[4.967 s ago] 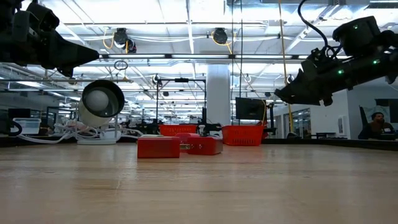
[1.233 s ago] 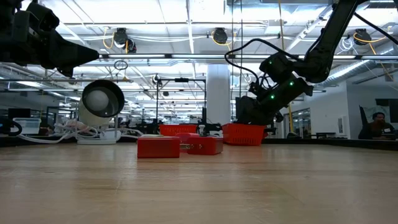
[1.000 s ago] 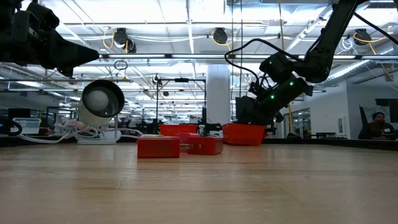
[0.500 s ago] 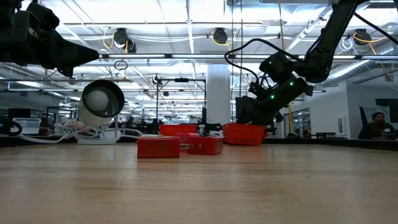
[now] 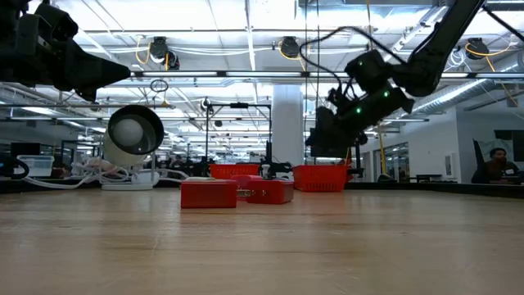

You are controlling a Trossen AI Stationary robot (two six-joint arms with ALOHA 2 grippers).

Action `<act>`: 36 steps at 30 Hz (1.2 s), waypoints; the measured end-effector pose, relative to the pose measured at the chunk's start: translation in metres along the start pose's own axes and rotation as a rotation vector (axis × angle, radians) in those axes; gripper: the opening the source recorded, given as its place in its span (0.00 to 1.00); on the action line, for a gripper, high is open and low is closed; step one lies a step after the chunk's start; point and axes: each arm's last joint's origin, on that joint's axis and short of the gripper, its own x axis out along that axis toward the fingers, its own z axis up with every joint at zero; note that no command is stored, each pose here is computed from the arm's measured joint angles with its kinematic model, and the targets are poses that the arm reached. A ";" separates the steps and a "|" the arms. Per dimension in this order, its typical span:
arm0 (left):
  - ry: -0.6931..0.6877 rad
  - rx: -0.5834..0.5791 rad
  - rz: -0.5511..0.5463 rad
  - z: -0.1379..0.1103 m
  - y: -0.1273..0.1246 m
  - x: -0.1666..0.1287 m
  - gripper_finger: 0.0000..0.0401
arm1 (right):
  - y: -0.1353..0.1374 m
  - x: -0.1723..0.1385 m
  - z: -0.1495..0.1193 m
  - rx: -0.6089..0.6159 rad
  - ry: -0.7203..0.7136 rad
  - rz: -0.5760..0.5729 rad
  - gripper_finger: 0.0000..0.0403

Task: Pick & Place Office items
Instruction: Put the violet charger adapter into the left red bin

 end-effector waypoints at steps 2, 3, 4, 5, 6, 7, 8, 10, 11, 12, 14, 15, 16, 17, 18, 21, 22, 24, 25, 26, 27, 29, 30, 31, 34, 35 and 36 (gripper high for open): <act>0.000 0.000 0.000 0.000 0.000 0.000 0.12 | 0.006 -0.006 0.006 -0.021 -0.027 0.019 0.80; 0.000 0.000 0.000 0.000 0.000 0.000 0.12 | 0.009 -0.009 0.009 -0.028 -0.040 0.031 0.79; 0.000 0.000 0.000 0.000 0.000 0.000 0.12 | 0.014 -0.012 0.013 -0.033 -0.055 0.045 0.79; 0.000 0.000 0.000 0.000 0.000 0.000 0.12 | 0.018 -0.016 0.016 -0.037 -0.069 0.061 0.79; 0.000 0.000 0.000 0.000 0.000 0.000 0.12 | 0.023 -0.019 0.018 -0.043 -0.079 0.080 0.79; 0.000 0.000 0.000 0.000 0.000 0.000 0.12 | 0.029 -0.023 0.020 -0.050 -0.087 0.098 0.79; 0.000 0.000 0.000 0.000 0.000 0.000 0.12 | 0.035 -0.026 0.021 -0.062 -0.092 0.119 0.79; 0.000 0.000 0.000 0.000 0.000 0.000 0.12 | 0.048 -0.035 0.025 -0.096 -0.114 0.167 0.79; 0.000 0.000 0.000 0.000 0.000 0.000 0.12 | 0.055 -0.039 0.026 -0.112 -0.127 0.193 0.79; 0.000 0.000 0.000 0.000 0.000 0.000 0.12 | 0.062 -0.044 0.028 -0.128 -0.138 0.218 0.79; 0.000 0.000 0.000 0.000 0.000 0.000 0.12 | 0.075 -0.054 0.030 -0.146 -0.155 0.268 0.79; 0.000 0.000 0.000 0.000 0.000 0.000 0.12 | 0.081 -0.059 0.031 -0.151 -0.166 0.294 0.79; 0.000 0.000 0.000 0.000 0.000 0.000 0.12 | 0.087 -0.064 0.032 -0.156 -0.177 0.319 0.79; 0.000 0.000 0.000 0.000 0.000 0.000 0.12 | 0.092 -0.069 0.034 -0.160 -0.189 0.343 0.79; 0.000 0.000 0.000 0.000 0.000 0.000 0.12 | 0.097 -0.075 0.035 -0.163 -0.199 0.367 0.79; 0.000 0.000 0.000 0.000 0.000 0.000 0.12 | 0.111 -0.091 0.036 -0.176 -0.213 0.434 0.79; 0.000 0.000 0.000 0.000 0.000 0.000 0.12 | 0.114 -0.095 0.035 -0.183 -0.204 0.454 0.79; 0.000 0.000 0.000 0.000 0.000 0.000 0.12 | 0.122 -0.105 0.033 -0.193 -0.190 0.495 0.79; 0.000 0.000 0.000 0.000 0.000 0.000 0.12 | 0.125 -0.110 0.032 -0.201 -0.180 0.514 0.79; 0.000 0.000 0.000 0.000 0.000 0.000 0.12 | 0.128 -0.115 0.031 -0.209 -0.170 0.533 0.79; 0.000 0.000 0.000 0.000 0.000 0.000 0.12 | 0.131 -0.120 0.029 -0.219 -0.154 0.549 0.79; 0.000 0.000 0.000 0.000 0.000 0.000 0.12 | 0.135 -0.128 0.025 -0.232 -0.121 0.578 0.79; 0.000 0.000 0.000 0.000 0.000 0.000 0.12 | 0.136 -0.133 0.024 -0.228 -0.103 0.591 0.79; 0.000 0.000 0.000 0.000 0.000 0.000 0.12 | 0.137 -0.137 0.023 -0.219 -0.084 0.601 0.79; 0.000 0.000 0.000 0.000 0.000 0.000 0.12 | 0.136 -0.149 0.022 -0.191 -0.042 0.621 0.79; 0.000 0.000 0.000 0.000 0.000 0.000 0.12 | 0.135 -0.152 0.022 -0.188 -0.032 0.625 0.79; 0.000 0.000 0.000 0.000 0.000 0.000 0.12 | 0.134 -0.156 0.022 -0.185 -0.023 0.629 0.79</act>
